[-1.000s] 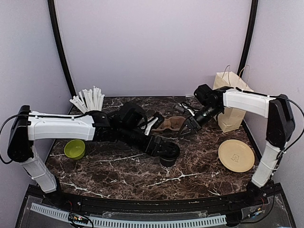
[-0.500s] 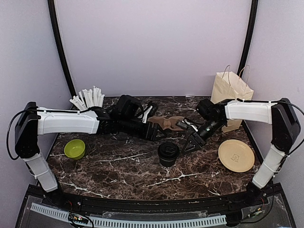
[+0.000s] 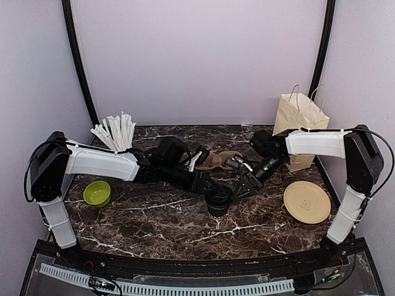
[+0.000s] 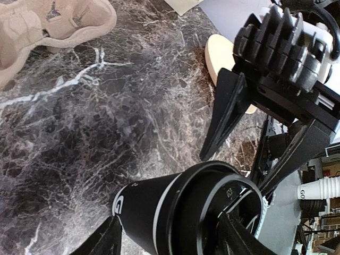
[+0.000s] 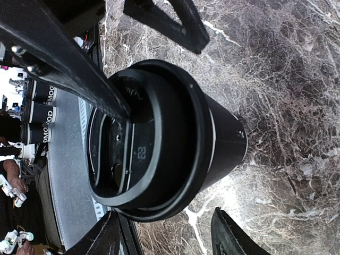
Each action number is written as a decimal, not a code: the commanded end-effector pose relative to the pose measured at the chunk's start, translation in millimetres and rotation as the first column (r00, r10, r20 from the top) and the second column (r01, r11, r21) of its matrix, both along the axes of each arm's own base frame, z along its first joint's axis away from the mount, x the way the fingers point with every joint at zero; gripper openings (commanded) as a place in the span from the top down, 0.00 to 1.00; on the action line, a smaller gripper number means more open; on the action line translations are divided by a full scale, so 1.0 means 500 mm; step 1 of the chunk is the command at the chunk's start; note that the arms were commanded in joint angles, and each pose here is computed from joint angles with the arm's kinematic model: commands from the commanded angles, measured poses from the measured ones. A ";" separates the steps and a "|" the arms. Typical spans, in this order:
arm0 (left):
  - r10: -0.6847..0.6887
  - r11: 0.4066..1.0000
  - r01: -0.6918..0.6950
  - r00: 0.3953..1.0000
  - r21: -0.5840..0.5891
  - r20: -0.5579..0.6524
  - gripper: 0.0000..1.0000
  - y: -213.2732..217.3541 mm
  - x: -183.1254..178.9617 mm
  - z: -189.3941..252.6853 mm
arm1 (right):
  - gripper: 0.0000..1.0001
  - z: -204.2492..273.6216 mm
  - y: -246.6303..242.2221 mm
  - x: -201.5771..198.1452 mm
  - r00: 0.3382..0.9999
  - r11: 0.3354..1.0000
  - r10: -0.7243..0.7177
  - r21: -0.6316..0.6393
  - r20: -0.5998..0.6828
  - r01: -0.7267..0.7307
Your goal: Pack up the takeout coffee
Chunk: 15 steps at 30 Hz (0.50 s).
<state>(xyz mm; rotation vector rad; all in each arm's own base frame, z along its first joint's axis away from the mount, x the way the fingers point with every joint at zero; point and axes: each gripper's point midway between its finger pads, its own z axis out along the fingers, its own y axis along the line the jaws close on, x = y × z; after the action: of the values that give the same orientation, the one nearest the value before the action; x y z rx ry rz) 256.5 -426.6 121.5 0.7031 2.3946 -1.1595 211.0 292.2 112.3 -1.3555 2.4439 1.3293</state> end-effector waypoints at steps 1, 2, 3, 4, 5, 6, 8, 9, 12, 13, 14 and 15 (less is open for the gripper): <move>-0.009 1.000 0.010 0.999 0.015 -0.050 0.37 0.010 -0.023 -0.039 | 0.41 0.001 0.011 -0.001 1.000 1.000 0.014 0.014 -0.011 -0.014; -0.010 1.000 0.011 0.998 0.016 -0.059 0.37 0.013 -0.027 -0.047 | 0.41 0.000 0.011 0.000 1.000 1.000 0.012 0.012 -0.014 -0.012; -0.007 1.000 0.008 0.998 0.011 -0.065 0.37 0.013 -0.029 -0.049 | 0.41 -0.002 0.011 0.002 1.000 1.000 0.009 0.006 -0.016 -0.009; -0.007 1.000 0.008 0.997 0.014 -0.075 0.38 0.017 -0.034 -0.055 | 0.41 -0.006 0.012 0.006 1.000 1.000 0.000 -0.005 -0.016 0.000; -0.003 1.000 0.004 0.997 0.012 -0.079 0.38 0.018 -0.034 -0.057 | 0.41 -0.011 0.011 0.010 1.000 1.000 -0.004 -0.017 -0.014 0.004; -0.001 1.000 0.002 0.996 0.016 -0.084 0.39 0.022 -0.037 -0.062 | 0.41 -0.015 0.011 0.013 1.000 1.000 -0.007 -0.026 -0.015 0.007; 0.001 1.000 0.001 0.996 0.019 -0.091 0.40 0.025 -0.040 -0.067 | 0.42 -0.025 0.011 0.019 1.000 0.999 -0.019 -0.046 -0.021 0.018; 0.001 1.000 0.001 0.996 0.022 -0.094 0.40 0.027 -0.042 -0.071 | 0.42 -0.032 0.011 0.020 0.999 0.998 -0.021 -0.055 -0.025 0.019; 0.000 1.000 0.002 0.995 0.025 -0.098 0.41 0.030 -0.044 -0.074 | 0.42 -0.047 0.009 0.023 0.999 0.996 -0.032 -0.079 -0.040 0.029; 0.001 1.000 0.002 0.995 0.025 -0.099 0.41 0.030 -0.045 -0.076 | 0.42 -0.058 0.005 0.028 0.998 0.994 -0.044 -0.103 -0.036 0.040; 0.001 1.000 0.001 0.995 0.027 -0.101 0.41 0.031 -0.046 -0.078 | 0.42 -0.072 0.000 0.035 0.998 0.989 -0.063 -0.137 -0.027 0.059; 0.002 1.000 0.001 0.995 0.028 -0.104 0.41 0.031 -0.046 -0.081 | 0.42 -0.090 -0.009 0.045 0.996 0.980 -0.084 -0.182 -0.008 0.082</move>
<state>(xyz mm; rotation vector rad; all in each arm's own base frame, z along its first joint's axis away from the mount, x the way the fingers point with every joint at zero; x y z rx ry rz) 251.4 -429.6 116.6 0.6637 2.3528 -1.2609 212.1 295.1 104.5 -1.2991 2.5337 1.3818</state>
